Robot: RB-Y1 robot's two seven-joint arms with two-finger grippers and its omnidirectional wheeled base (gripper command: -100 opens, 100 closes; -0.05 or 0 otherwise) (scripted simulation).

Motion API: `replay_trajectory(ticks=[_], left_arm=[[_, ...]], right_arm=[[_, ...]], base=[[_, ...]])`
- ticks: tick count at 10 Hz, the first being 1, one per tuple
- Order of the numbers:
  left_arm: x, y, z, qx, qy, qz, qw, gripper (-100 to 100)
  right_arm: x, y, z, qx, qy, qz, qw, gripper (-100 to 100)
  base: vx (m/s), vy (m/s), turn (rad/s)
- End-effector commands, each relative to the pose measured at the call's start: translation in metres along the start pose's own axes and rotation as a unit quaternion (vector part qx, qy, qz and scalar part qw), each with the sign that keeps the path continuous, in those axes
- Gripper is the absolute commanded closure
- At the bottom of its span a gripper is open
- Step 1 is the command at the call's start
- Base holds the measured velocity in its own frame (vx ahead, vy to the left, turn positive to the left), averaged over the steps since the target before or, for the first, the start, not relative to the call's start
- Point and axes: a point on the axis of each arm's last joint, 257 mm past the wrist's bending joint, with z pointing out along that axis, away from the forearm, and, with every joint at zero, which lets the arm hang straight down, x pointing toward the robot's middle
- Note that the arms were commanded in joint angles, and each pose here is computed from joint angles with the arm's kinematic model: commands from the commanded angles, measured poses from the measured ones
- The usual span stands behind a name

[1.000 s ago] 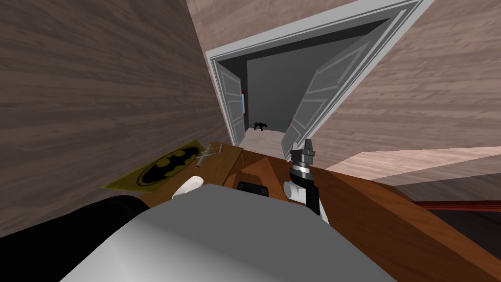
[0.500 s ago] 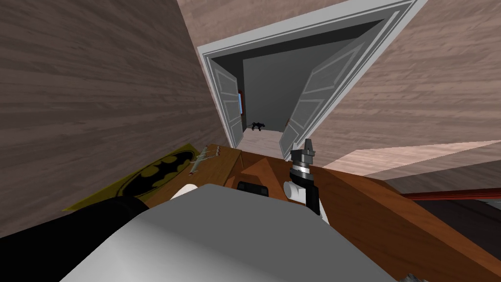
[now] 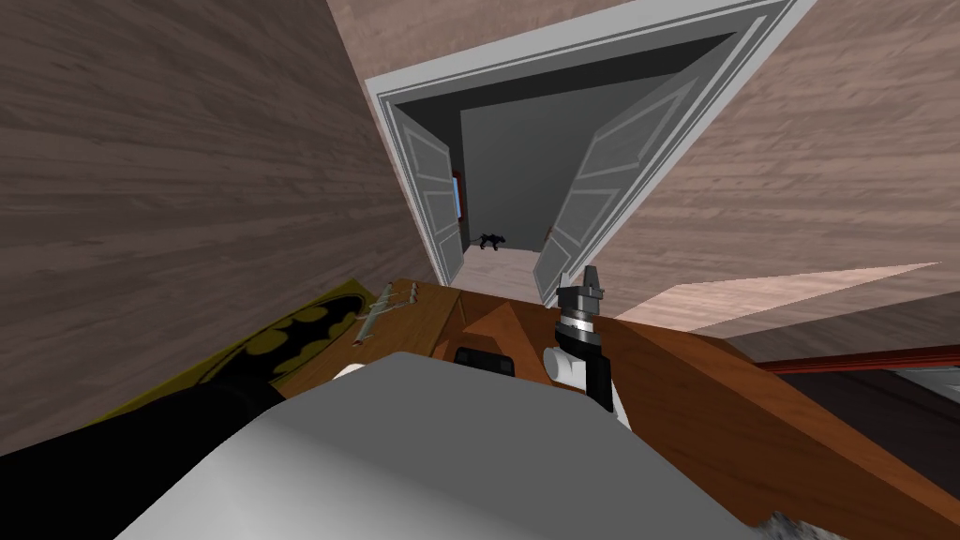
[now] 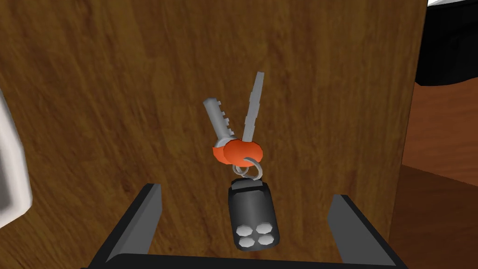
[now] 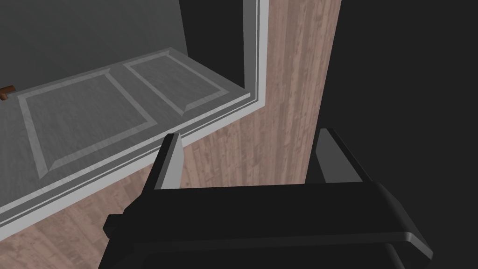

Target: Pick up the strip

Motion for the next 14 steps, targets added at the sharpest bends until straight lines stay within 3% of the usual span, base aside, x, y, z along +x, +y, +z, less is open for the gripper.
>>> replay_trajectory(ticks=[1, 2, 5, 6, 7, 11, 12, 13, 14], left_arm=[[0.000, 0.000, 0.000, 0.000, 0.000, 0.000, 1.0000, 0], [0.004, 0.004, 0.010, 0.000, 0.000, 0.000, 1.0000, -100], [0.011, 0.010, 0.023, -0.001, 0.001, 0.000, 1.0000, -100], [0.010, 0.009, 0.020, -0.001, 0.001, -0.001, 1.0000, -100], [0.010, 0.009, 0.020, -0.001, 0.001, 0.000, 1.0000, 100], [0.010, 0.010, 0.020, -0.002, 0.000, -0.001, 1.0000, 100], [0.010, 0.010, 0.020, -0.002, 0.000, -0.001, 1.0000, 0], [0.004, 0.004, 0.010, 0.000, 0.000, 0.000, 1.0000, 100], [0.002, 0.002, 0.005, 0.000, 0.000, 0.000, 1.0000, 100]], right_arm=[[0.000, 0.000, 0.000, 0.000, 0.000, 0.000, 1.0000, 0], [0.000, 0.000, 0.000, 0.000, 0.000, 0.000, 1.0000, 0], [0.000, 0.000, 0.000, 0.000, 0.000, 0.000, 1.0000, 0], [0.000, 0.000, 0.000, 0.000, 0.000, 0.000, 1.0000, 0], [0.000, 0.000, 0.000, 0.000, 0.000, 0.000, 1.0000, 0], [0.000, 0.000, 0.000, 0.000, 0.000, 0.000, 1.0000, 0], [0.000, 0.000, 0.000, 0.000, 0.000, 0.000, 1.0000, 0], [0.000, 0.000, 0.000, 0.000, 0.000, 0.000, 1.0000, 0], [0.000, 0.000, 0.000, 0.000, 0.000, 0.000, 1.0000, 0]], base=[[0.000, 0.000, 0.000], [-0.013, 0.024, -0.001], [-0.017, 0.032, -0.003], [-0.007, 0.012, -0.002], [0.000, 0.000, 0.000], [0.000, 0.000, 0.000], [0.000, 0.000, 0.000], [0.016, -0.027, 0.000], [0.025, -0.040, 0.000]])
